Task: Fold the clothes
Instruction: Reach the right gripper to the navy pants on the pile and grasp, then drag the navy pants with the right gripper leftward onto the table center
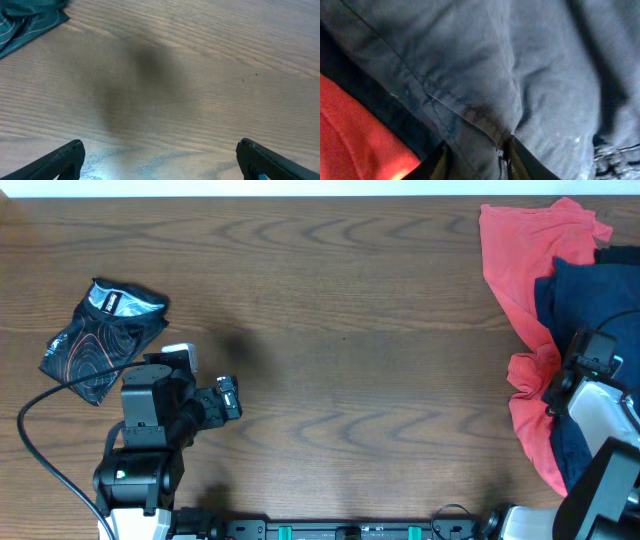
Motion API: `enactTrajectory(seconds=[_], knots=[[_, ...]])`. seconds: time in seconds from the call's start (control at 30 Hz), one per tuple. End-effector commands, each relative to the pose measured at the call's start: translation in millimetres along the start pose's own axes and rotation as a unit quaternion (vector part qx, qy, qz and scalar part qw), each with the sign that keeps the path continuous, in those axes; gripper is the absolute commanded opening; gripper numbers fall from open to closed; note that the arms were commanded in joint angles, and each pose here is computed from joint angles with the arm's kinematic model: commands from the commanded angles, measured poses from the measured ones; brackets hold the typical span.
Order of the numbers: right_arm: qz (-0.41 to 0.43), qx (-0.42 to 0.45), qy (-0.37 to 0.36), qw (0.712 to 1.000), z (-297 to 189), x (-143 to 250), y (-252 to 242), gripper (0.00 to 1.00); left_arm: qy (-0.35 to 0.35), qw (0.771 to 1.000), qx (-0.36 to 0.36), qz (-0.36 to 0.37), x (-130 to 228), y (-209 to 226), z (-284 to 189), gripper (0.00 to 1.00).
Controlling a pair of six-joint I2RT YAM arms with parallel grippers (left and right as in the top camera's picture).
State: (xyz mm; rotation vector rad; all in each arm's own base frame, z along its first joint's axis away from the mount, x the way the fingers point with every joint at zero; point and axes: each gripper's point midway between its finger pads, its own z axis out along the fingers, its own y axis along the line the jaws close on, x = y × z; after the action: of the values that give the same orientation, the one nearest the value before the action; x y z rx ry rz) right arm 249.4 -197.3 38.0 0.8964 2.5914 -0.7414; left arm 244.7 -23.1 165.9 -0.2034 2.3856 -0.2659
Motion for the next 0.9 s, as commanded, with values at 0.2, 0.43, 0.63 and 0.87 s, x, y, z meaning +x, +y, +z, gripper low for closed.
enactTrajectory(seconds=[0.2, 0.43, 0.63, 0.87], knots=[[0.031, -0.013, -0.031, 0.999, -15, -23, -7, 0.32, -0.012, 1.0, 0.007, -0.001, -8, -3, -5, 0.98], [0.026, -0.025, -0.02, 0.999, -14, -17, -3, 0.41, -0.012, 1.0, 0.007, -0.001, -8, -3, -5, 0.98], [0.02, -0.038, -0.006, 0.999, -8, -8, 5, 0.39, -0.012, 1.0, 0.007, -0.001, -8, -3, -5, 0.98], [0.019, -0.034, -0.005, 0.999, -7, -7, 4, 0.01, -0.012, 1.0, 0.007, -0.001, -8, -3, -5, 0.98]])
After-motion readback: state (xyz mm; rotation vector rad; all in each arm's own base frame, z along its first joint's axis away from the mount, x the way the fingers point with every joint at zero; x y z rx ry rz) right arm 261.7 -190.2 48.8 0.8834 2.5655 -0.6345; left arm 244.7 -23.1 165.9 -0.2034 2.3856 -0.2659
